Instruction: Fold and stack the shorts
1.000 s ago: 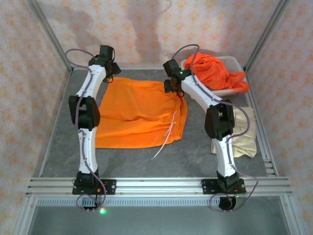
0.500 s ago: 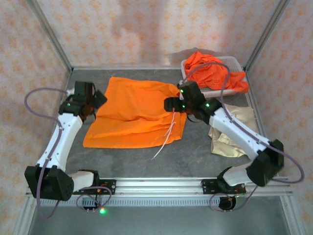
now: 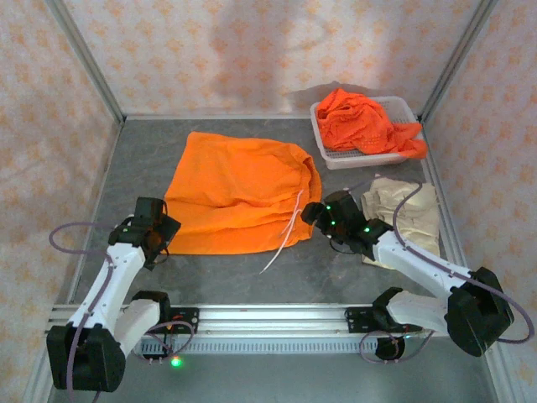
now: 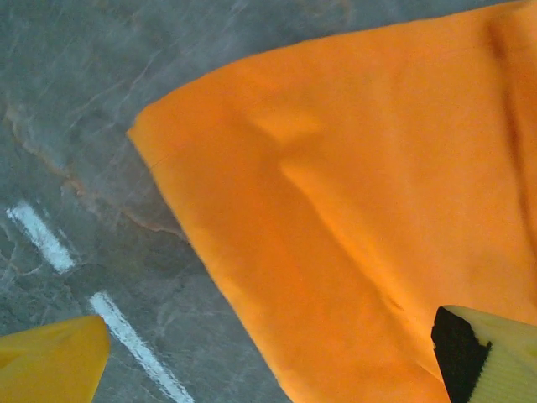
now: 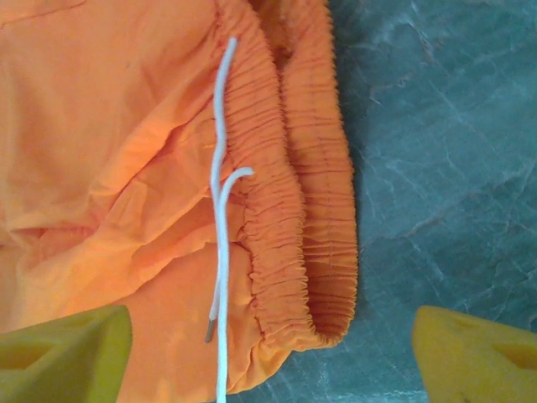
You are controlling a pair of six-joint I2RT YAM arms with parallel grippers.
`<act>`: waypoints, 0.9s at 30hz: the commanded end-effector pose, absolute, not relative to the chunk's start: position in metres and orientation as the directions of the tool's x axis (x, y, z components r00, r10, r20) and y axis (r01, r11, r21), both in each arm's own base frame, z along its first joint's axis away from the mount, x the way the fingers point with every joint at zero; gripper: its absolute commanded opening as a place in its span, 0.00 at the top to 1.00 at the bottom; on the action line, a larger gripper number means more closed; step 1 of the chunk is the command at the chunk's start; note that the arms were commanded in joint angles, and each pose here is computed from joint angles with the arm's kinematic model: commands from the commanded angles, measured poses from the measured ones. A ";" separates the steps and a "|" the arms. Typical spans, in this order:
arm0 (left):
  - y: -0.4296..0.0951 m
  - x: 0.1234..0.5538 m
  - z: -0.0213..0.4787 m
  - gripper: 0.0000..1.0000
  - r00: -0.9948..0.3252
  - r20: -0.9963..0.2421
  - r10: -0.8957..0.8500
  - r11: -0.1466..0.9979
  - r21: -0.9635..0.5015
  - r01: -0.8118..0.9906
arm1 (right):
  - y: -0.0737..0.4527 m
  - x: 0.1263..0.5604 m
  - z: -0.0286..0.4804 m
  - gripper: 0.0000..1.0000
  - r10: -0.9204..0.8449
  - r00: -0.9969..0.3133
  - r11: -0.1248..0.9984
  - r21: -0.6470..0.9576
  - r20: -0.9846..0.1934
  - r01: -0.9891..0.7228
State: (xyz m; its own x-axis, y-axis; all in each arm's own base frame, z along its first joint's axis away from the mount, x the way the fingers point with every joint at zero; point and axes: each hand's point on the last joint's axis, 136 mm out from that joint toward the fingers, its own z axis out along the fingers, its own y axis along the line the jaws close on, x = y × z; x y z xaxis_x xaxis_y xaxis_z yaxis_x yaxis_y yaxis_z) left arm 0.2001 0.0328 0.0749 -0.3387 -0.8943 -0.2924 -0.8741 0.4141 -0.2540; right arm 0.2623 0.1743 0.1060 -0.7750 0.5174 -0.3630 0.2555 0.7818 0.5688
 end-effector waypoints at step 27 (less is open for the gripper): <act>0.030 0.238 0.026 0.92 -0.341 -0.219 -0.914 0.385 -0.211 -0.898 | 0.200 0.265 0.061 0.29 0.718 -0.694 0.565 0.627 -0.053 0.536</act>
